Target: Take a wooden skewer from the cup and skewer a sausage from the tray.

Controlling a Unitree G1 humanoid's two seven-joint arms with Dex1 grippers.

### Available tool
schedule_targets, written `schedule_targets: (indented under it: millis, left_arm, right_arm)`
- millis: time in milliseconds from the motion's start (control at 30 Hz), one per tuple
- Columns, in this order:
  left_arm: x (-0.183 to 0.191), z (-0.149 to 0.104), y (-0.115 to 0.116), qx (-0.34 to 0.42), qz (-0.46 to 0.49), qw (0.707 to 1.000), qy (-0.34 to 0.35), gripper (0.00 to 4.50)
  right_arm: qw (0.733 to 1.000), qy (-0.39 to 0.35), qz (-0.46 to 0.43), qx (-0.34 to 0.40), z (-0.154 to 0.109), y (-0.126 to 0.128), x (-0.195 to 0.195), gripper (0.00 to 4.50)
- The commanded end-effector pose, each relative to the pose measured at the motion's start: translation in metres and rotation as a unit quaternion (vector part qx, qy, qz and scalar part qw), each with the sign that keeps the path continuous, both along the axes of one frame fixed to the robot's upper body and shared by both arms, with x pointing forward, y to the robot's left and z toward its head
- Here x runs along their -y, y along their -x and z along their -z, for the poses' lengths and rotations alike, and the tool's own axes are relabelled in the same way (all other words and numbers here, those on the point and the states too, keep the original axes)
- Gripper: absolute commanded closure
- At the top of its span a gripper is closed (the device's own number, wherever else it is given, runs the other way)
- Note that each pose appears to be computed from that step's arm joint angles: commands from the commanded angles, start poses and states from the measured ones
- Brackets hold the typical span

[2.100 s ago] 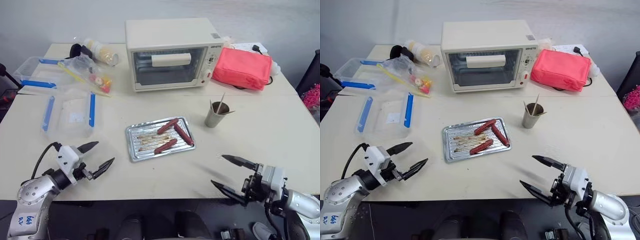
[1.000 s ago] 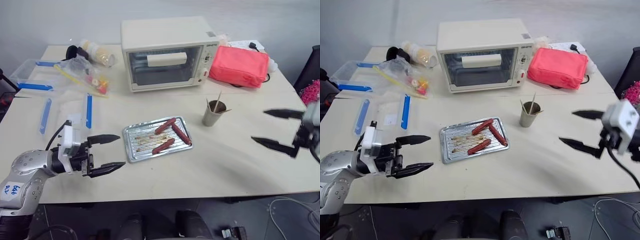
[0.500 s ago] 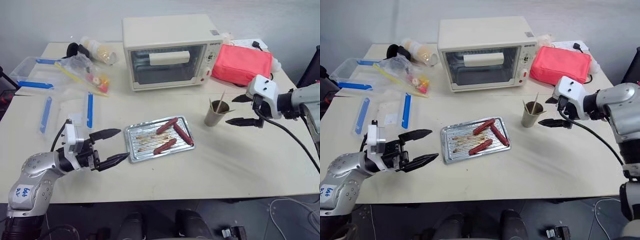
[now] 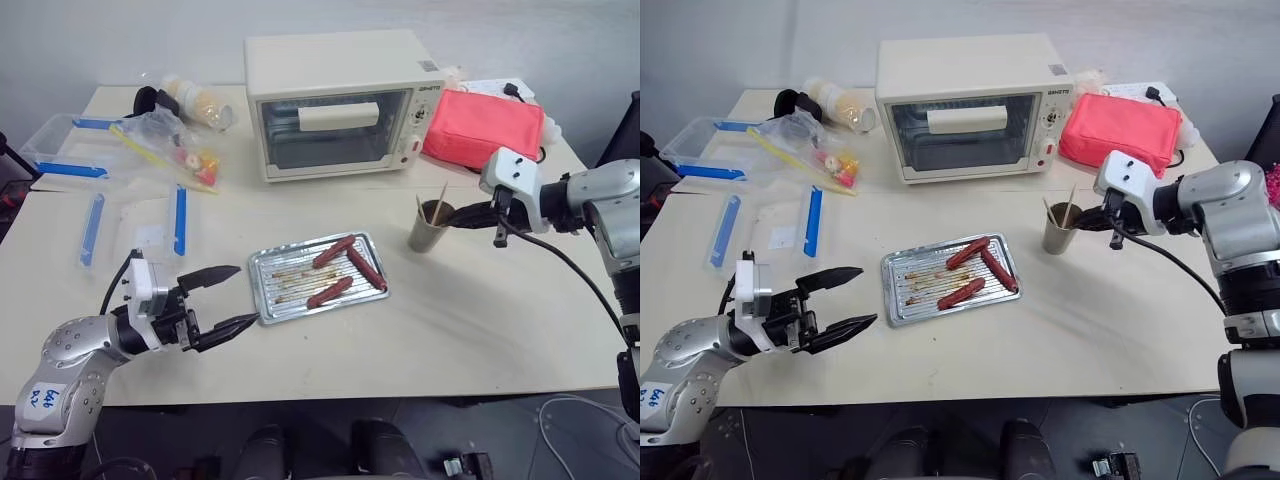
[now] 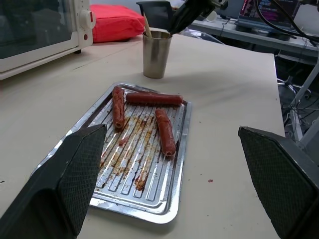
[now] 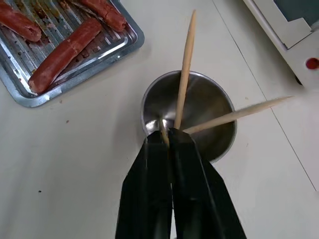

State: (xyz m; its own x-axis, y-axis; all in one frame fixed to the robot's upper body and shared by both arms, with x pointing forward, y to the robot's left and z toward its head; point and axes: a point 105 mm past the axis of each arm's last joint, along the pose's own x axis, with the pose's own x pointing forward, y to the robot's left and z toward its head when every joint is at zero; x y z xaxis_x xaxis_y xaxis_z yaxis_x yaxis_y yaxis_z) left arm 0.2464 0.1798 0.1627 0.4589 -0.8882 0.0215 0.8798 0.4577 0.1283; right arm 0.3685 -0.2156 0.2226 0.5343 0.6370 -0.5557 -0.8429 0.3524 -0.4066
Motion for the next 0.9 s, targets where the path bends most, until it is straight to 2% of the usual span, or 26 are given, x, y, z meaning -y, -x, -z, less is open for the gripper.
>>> schedule_targets:
  millis: [33,133,333,433,533,667,900]
  left_arm:
    - [-0.001,-0.008,0.000,0.026,0.001,1.000,-0.002,0.00]
    - [-0.001,-0.008,-0.002,0.028,0.001,1.000,-0.002,0.00]
    - [0.001,-0.006,-0.006,0.032,0.007,0.999,0.001,0.00]
    - [0.004,-0.006,-0.008,0.035,0.012,0.999,0.006,0.00]
    - [0.014,-0.008,-0.008,0.034,0.033,0.999,0.020,0.00]
    - [0.039,-0.024,-0.016,0.071,0.058,0.995,0.043,0.00]
    - [0.087,-0.053,-0.029,0.108,0.110,0.981,0.114,0.00]
  right_arm:
    - [0.999,-0.010,-0.005,0.031,-0.022,0.000,-0.002,4.44]
    - [0.999,-0.009,-0.011,0.034,-0.034,0.006,0.001,4.44]
    - [0.998,-0.006,-0.043,0.039,-0.079,0.037,0.015,4.44]
    - [0.995,-0.043,-0.084,0.021,-0.100,0.059,0.011,4.44]
    - [0.991,-0.089,-0.098,0.014,-0.115,0.068,0.005,4.44]
    - [0.972,-0.168,-0.159,-0.050,-0.112,0.085,-0.025,4.44]
    - [0.908,-0.296,-0.264,-0.137,-0.091,0.103,-0.086,4.44]
